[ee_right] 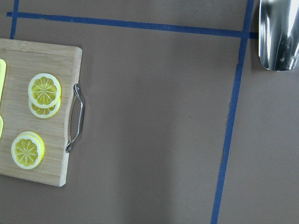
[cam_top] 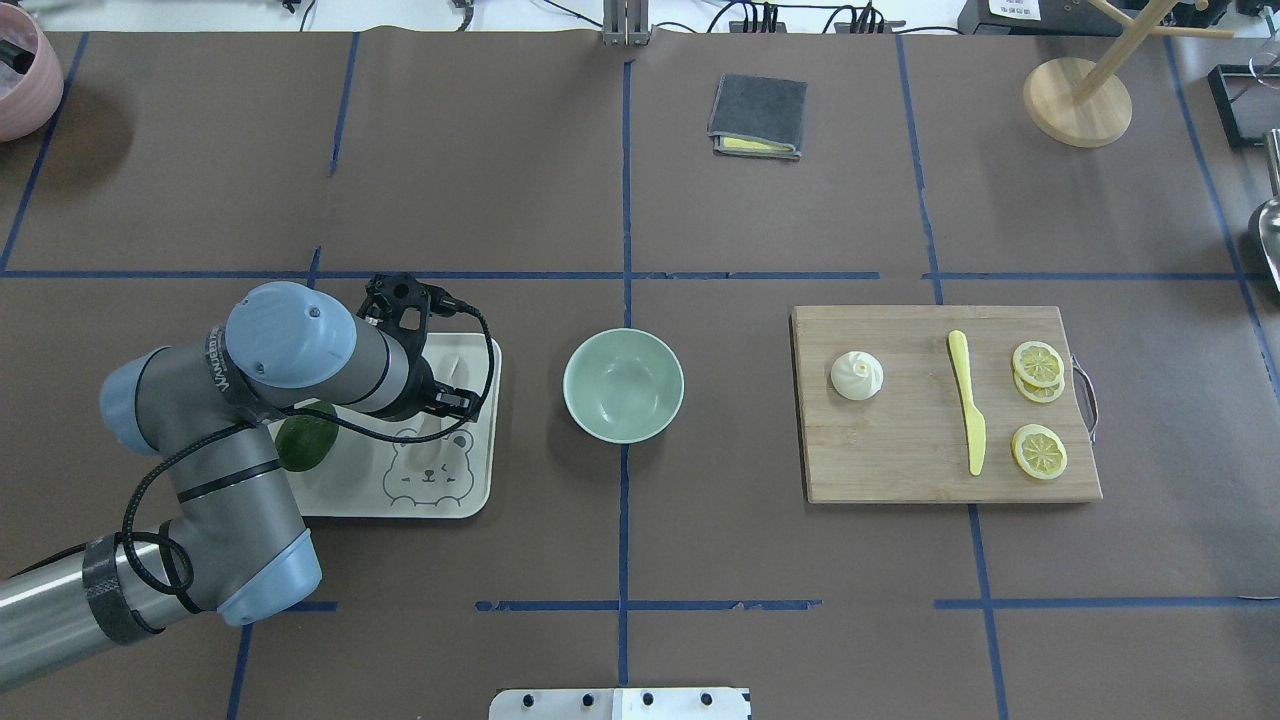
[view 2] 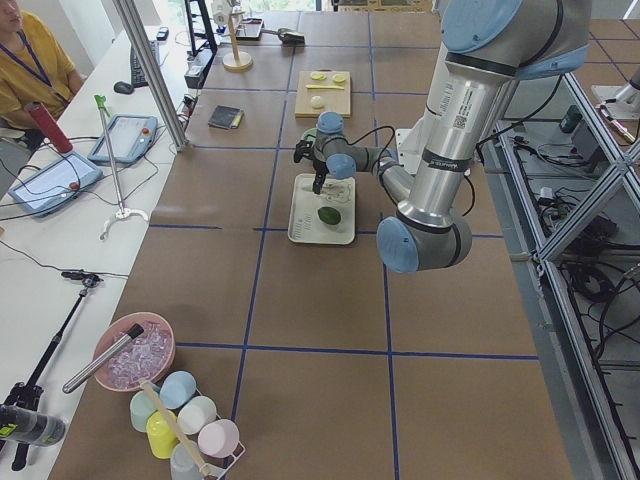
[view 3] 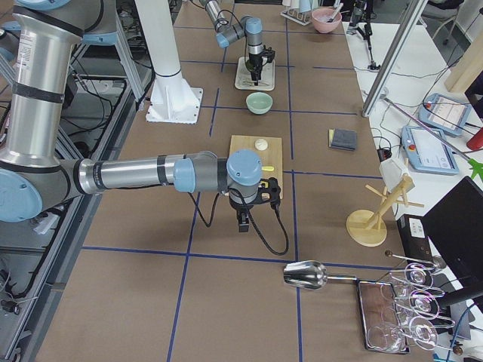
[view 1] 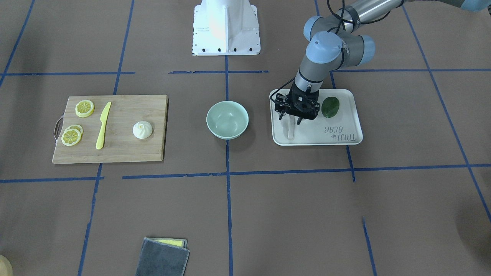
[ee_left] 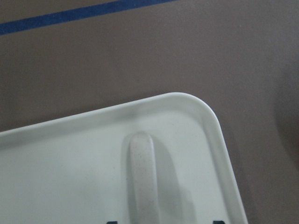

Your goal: Put spoon and bun in bowl

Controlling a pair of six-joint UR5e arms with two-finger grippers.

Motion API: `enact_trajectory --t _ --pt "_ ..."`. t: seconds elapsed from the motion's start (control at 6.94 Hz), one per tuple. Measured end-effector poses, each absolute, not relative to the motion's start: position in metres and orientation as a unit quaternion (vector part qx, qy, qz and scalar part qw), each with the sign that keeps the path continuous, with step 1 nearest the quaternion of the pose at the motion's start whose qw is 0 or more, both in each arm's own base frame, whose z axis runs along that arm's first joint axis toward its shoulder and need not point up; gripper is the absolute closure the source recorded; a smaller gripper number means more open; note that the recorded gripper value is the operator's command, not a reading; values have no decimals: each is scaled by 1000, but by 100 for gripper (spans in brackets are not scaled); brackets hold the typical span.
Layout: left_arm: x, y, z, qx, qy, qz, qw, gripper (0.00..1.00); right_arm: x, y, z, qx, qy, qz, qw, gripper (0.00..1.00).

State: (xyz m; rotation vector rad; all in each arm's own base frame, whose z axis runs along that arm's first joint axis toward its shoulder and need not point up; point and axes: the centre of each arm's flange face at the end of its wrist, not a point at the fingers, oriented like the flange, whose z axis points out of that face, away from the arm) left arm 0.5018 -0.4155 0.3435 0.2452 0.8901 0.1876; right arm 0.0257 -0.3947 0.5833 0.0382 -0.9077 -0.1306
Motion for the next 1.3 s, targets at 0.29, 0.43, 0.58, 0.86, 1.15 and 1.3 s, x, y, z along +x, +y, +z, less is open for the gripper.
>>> enact_trajectory --t 0.29,0.43,0.58,0.86,1.15,1.3 --pt "501 -417 344 119 428 90 891 100 26 -395 583 18 -438 -63 897 0" --pt "500 -418 344 119 428 89 891 100 26 -395 584 18 -438 -62 897 0" --pt "498 -419 341 121 431 88 890 100 25 -394 585 17 -438 -62 897 0" --pt "493 -424 309 135 451 82 878 100 25 -394 585 15 -438 -63 897 0" --pt "502 -434 242 154 489 72 856 100 24 -394 585 15 -439 -63 896 0" --pt "514 -440 211 156 505 63 847 100 24 -394 585 15 -439 -63 896 0"
